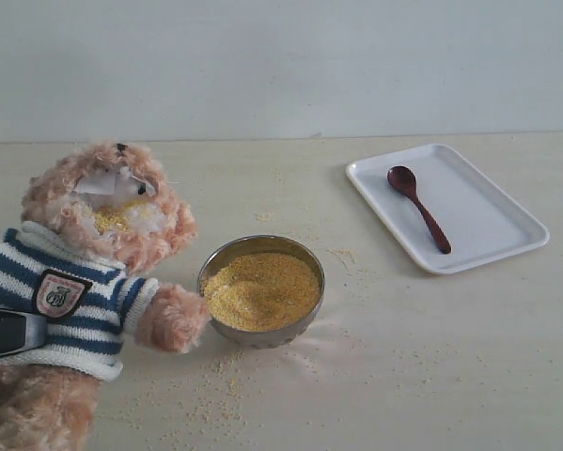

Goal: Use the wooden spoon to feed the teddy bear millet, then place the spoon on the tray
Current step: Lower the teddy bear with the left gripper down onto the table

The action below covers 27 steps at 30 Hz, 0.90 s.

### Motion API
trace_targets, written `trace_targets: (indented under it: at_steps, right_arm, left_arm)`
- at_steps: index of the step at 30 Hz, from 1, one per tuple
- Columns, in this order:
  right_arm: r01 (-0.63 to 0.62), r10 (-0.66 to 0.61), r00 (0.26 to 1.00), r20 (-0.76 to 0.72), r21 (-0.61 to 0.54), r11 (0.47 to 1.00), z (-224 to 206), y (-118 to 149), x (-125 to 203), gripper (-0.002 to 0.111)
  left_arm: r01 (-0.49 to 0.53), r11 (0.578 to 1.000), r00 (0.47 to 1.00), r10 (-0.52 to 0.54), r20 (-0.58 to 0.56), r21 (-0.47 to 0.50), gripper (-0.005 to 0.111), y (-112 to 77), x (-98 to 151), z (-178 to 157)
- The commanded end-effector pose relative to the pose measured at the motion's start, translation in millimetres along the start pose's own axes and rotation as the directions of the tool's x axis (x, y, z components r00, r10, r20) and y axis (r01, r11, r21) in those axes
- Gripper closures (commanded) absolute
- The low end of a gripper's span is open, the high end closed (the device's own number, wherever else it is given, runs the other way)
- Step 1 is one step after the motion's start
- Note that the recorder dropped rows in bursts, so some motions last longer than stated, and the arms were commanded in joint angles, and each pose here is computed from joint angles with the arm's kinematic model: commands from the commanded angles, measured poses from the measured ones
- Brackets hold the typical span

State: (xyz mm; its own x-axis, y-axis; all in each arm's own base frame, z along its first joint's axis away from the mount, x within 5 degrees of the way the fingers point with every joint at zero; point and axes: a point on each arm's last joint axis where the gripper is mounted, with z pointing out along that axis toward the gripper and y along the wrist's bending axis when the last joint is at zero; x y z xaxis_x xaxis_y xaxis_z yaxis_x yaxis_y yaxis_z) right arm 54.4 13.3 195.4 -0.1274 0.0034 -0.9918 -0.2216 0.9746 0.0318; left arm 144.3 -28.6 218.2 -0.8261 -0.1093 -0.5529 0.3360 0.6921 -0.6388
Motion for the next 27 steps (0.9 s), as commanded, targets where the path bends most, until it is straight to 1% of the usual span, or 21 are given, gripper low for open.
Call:
trace_targets:
  at_steps: [1, 7, 16, 20, 27]
  right_arm:
    - [0.001, -0.001, 1.0, 0.005, 0.006, 1.0, 0, 0, 1, 0.108]
    - [0.001, -0.001, 1.0, 0.005, 0.006, 1.0, 0, 0, 1, 0.108]
    - [0.001, -0.001, 1.0, 0.005, 0.006, 1.0, 0, 0, 1, 0.108]
    - [0.001, -0.001, 1.0, 0.005, 0.006, 1.0, 0, 0, 1, 0.108]
    - [0.001, -0.001, 1.0, 0.005, 0.006, 1.0, 0, 0, 1, 0.108]
  left_arm:
    - [0.002, 1.0, 1.0, -0.002, 0.014, 0.021, 0.102, -2.8, 0, -1]
    - [0.003, 1.0, 1.0, -0.003, 0.016, 0.021, 0.102, -2.9, -1, -1]
    - [0.025, 0.998, 1.0, -0.026, 0.015, 0.06, 0.102, -6.3, -1, -1]
    - [0.022, 1.0, 0.999, -0.023, 0.025, 0.022, 0.102, -2.9, -1, -1]
    - [0.016, 0.993, 0.998, -0.008, 0.067, -0.115, 0.102, 9.6, -5, -1]
